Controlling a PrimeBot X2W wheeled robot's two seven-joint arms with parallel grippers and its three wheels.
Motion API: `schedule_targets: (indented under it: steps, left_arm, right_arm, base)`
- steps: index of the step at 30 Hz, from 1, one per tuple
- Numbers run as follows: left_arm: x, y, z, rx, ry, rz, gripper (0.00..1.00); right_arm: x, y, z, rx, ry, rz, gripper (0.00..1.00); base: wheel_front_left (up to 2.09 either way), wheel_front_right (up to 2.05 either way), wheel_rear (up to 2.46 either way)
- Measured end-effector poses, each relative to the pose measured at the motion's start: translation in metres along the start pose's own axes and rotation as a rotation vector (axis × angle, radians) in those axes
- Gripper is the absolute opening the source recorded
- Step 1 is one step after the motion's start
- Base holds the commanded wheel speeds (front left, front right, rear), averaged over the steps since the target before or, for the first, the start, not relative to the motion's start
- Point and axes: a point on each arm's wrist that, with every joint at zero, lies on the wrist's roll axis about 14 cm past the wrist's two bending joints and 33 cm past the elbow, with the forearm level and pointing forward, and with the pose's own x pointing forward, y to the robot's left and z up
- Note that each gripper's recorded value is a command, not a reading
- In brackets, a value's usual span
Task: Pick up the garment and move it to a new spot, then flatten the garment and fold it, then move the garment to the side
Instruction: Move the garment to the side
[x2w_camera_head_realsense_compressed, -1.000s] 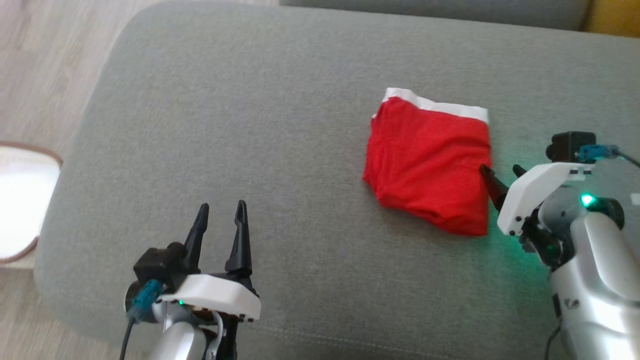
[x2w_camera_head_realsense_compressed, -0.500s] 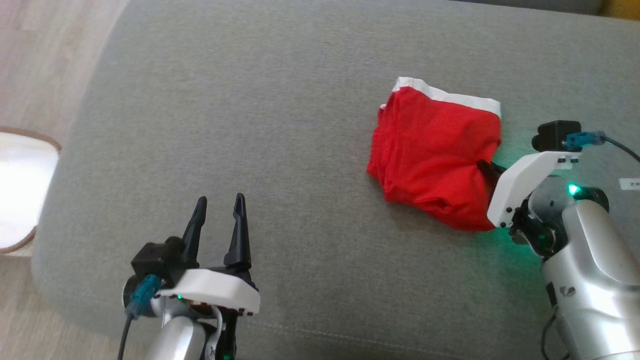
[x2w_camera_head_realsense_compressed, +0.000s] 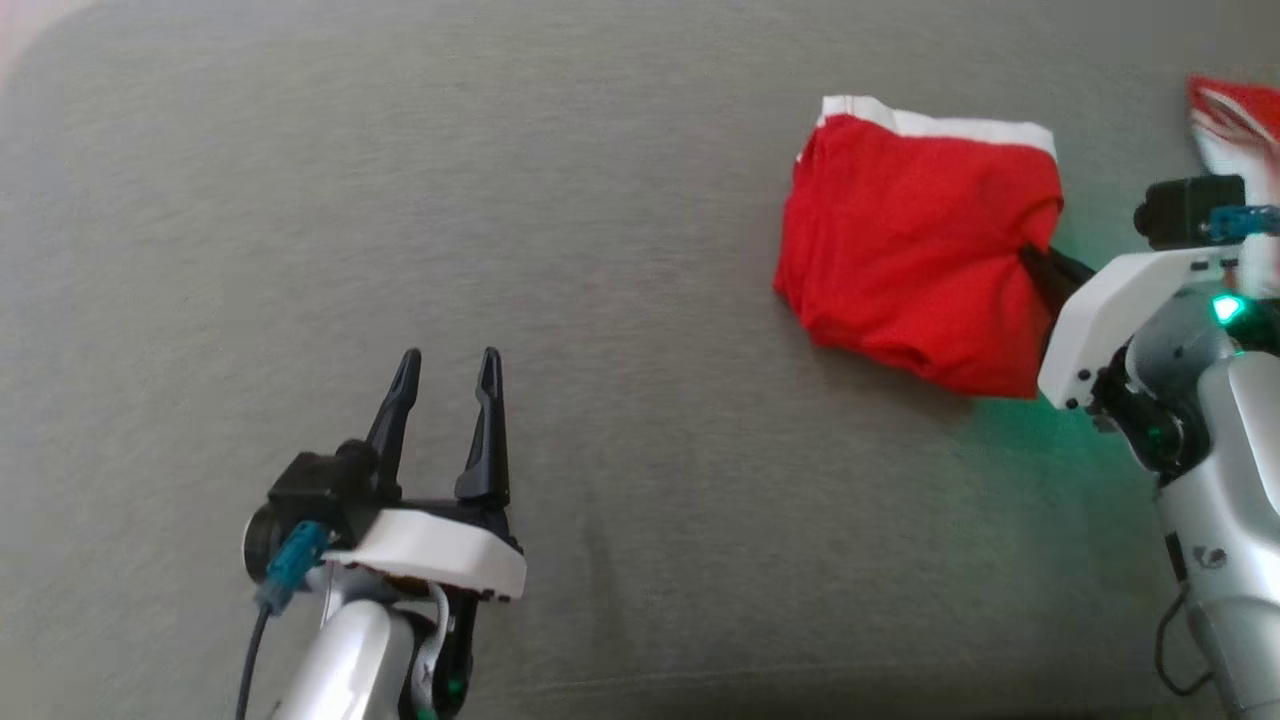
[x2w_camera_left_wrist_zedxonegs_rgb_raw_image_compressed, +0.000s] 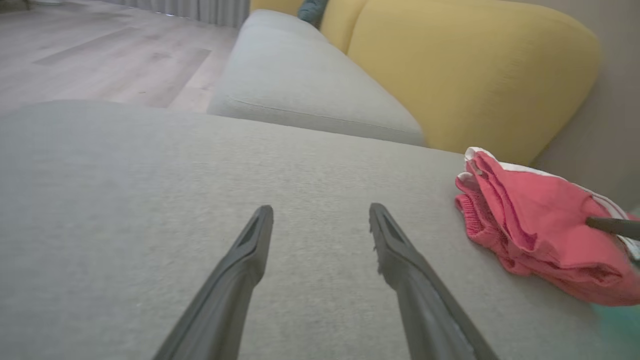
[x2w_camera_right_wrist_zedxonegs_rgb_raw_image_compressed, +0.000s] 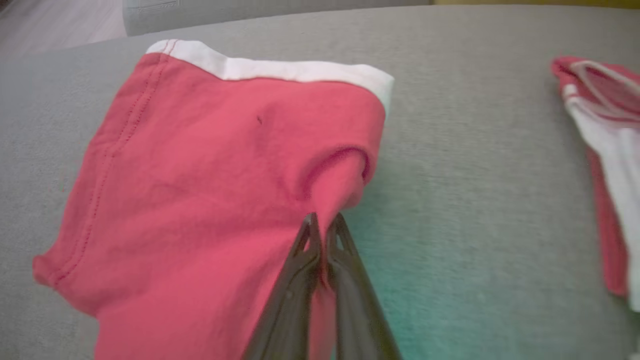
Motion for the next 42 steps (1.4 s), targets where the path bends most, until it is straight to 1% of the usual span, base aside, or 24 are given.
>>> schedule_targets:
  steps: [7, 11, 16, 20, 24, 27, 31, 42]
  left_arm:
    - [0.032, -0.059, -0.016, -0.012, 0.026, -0.198, 1.0]
    - [0.043, -0.092, -0.029, -0.022, 0.051, -0.304, 1.0]
    - [0.048, -0.116, -0.046, -0.042, 0.088, -0.374, 1.0]
    - [0.049, -0.115, -0.053, -0.042, 0.107, -0.375, 1.0]
    - [0.049, -0.106, -0.05, -0.033, 0.1, -0.349, 1.0]
    - [0.05, -0.098, -0.046, -0.028, 0.09, -0.329, 1.0]
    - [0.05, -0.088, -0.044, -0.022, 0.084, -0.297, 1.0]
    - [0.048, -0.069, -0.044, -0.014, 0.087, -0.241, 1.0]
  right_arm:
    - [-0.039, -0.053, -0.008, 0.062, -0.044, -0.132, 0.0]
    - [-0.059, -0.076, -0.016, 0.093, -0.061, -0.2, 0.0]
    - [-0.074, -0.094, -0.025, 0.116, -0.06, -0.259, 0.0]
    - [-0.074, -0.098, -0.025, 0.11, -0.058, -0.272, 0.0]
    - [-0.07, -0.104, -0.011, 0.058, -0.069, -0.287, 0.0]
    - [-0.071, -0.12, 0.011, -0.005, -0.088, -0.328, 0.0]
    - [-0.077, -0.144, 0.032, -0.091, -0.078, -0.399, 0.0]
    - [-0.086, -0.188, 0.06, -0.234, -0.013, -0.542, 0.0]
  base:
    - [0.0, 0.0, 0.0]
    - [0.0, 0.0, 0.0]
    - [0.0, 0.0, 0.0]
    - [0.0, 0.0, 0.0]
    - [0.0, 0.0, 0.0]
    - [0.0, 0.0, 0.0]
    - [0.0, 0.0, 0.0]
    - [0.0, 0.0, 0.0]
